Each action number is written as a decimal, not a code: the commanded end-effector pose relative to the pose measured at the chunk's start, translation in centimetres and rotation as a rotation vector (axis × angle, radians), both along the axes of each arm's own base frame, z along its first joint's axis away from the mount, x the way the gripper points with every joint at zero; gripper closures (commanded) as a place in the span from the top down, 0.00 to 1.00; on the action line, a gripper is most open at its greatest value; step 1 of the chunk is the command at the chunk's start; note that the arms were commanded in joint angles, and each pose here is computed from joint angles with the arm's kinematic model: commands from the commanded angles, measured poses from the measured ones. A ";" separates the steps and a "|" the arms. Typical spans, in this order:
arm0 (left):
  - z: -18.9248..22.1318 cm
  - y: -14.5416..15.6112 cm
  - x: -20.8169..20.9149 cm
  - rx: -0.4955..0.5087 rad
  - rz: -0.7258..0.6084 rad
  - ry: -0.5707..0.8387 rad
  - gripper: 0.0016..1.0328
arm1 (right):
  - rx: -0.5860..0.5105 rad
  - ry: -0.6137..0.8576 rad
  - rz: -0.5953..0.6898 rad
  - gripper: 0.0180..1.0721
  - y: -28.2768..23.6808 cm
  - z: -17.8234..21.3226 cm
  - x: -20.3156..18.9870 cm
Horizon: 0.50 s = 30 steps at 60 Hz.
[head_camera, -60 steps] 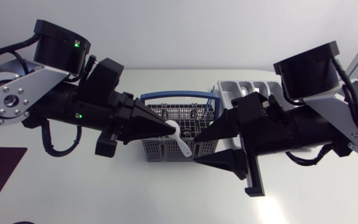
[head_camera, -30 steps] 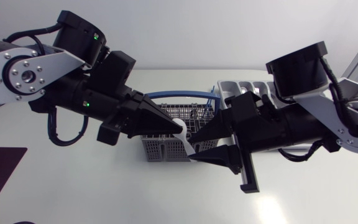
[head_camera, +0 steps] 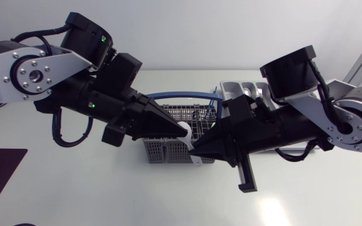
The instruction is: Unload the cutlery basket into the drawer organizer.
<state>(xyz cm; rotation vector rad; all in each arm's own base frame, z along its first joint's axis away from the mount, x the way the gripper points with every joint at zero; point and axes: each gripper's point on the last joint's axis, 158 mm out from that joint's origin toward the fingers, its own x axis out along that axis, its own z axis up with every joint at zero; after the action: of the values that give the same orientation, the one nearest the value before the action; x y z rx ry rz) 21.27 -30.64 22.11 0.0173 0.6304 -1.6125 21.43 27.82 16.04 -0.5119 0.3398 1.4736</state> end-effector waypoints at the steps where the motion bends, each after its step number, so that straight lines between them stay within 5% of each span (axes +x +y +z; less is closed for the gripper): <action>1: 0.7 -0.3 0.1 -0.020 -0.022 -0.021 0.03 | 0.006 -0.031 0.012 0.06 0.1 0.2 0.4; 8: 0.8 -0.3 0.4 -0.021 -0.017 -0.022 0.05 | 0.002 -0.028 0.009 0.06 -0.2 0.1 0.2; 20: 2.7 0.9 2.9 -0.042 0.065 -0.034 0.63 | -0.005 -0.023 -0.004 0.06 -0.9 0.2 -0.2; 26: 4.4 1.9 4.5 -0.058 0.125 -0.048 0.78 | -0.014 -0.032 -0.036 0.06 -2.3 0.7 0.0; 30: 5.2 2.8 5.6 -0.064 0.168 -0.059 0.80 | -0.021 -0.047 -0.068 0.06 -3.5 1.0 0.4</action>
<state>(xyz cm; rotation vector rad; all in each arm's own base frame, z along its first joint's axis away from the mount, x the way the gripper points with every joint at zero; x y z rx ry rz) 25.55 -28.59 25.22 -0.0161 0.5608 -1.5002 21.72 25.68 16.82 -0.5171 0.3494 1.4233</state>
